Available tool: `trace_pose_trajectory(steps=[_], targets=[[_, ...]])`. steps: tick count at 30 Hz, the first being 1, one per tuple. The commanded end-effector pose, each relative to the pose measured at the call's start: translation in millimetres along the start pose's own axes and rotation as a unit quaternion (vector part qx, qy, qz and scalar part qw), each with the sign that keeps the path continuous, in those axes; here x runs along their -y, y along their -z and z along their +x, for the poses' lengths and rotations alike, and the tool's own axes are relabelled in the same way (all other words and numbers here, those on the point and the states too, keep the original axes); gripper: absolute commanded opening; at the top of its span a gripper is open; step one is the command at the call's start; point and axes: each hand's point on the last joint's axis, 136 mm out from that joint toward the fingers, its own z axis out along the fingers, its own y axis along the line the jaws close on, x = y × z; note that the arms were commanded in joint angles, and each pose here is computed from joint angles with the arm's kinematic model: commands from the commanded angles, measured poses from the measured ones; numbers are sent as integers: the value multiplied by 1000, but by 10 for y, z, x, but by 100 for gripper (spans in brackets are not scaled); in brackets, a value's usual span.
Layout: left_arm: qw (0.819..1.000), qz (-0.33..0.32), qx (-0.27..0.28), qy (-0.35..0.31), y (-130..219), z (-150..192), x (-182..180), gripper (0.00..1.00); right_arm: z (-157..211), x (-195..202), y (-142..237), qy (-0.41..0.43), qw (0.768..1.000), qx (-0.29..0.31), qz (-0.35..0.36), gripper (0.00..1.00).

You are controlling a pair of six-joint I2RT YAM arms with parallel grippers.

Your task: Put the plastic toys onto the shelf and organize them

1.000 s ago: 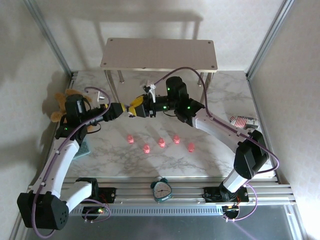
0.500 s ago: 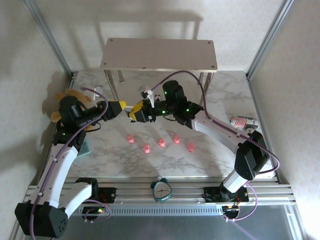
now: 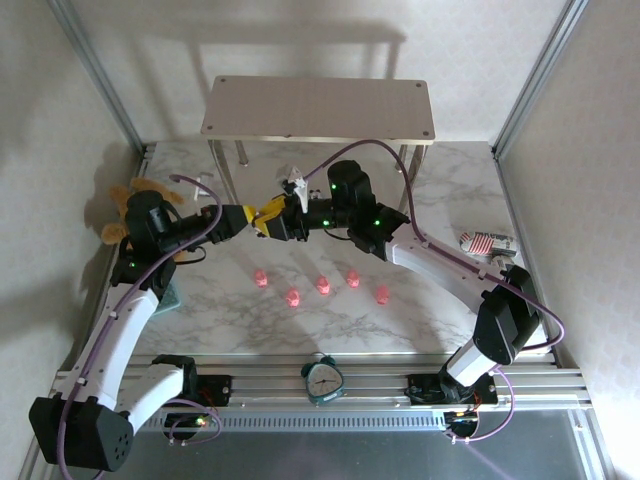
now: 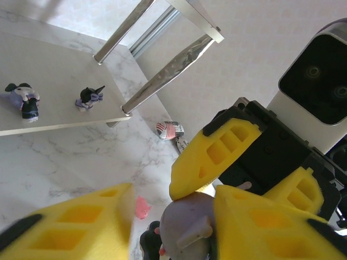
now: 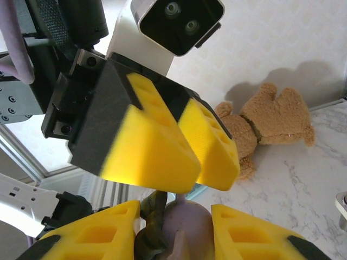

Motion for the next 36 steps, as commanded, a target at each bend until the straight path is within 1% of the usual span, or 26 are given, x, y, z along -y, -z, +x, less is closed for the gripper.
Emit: trace_pose_trajectory(steps=[1,5,8,12,13,14,18,21,25,26,27,31,33,34,35,36], targets=[[1000,12,-9,-9,-14,52,40,29,-156,-33,-28,18,1000,21,-4,0],[1000,8,-8,-12,-17,46,25,27,-153,-34,-39,16,1000,18,-6,0],[1000,12,-10,-11,-25,49,29,13,-157,-19,-37,17,1000,17,-1,0],[1000,17,-11,-16,-22,51,52,10,-159,3,-55,14,1000,16,1,0],[1000,18,-10,-18,-18,46,66,6,-158,13,-66,13,1000,16,2,0],[1000,16,-6,-20,-13,31,71,0,-162,30,-72,13,1000,17,4,0],[999,15,2,-28,5,-1,100,0,-182,59,-115,8,1000,21,3,0],[1000,-4,8,-30,11,-29,52,0,-188,84,-138,3,1000,19,5,0],[999,-15,17,-36,17,-86,43,0,-202,109,-147,1,1000,15,10,0],[999,-18,20,-38,17,-104,38,0,-201,118,-146,0,1000,13,13,6],[999,-18,23,-40,18,-120,43,0,-202,133,-144,0,1000,12,17,16],[998,-22,28,-47,0,-158,14,0,-177,148,-127,0,1000,9,25,34],[998,-25,32,-52,-10,-182,-6,0,-189,151,-99,2,999,12,31,46],[998,-26,34,-55,-15,-196,-9,0,-194,156,-83,3,999,13,34,54],[997,-26,36,-59,-19,-213,-10,0,-198,168,-59,3,999,16,37,70],[997,-28,37,-63,-24,-231,-18,0,-205,168,-37,4,999,18,40,83]])
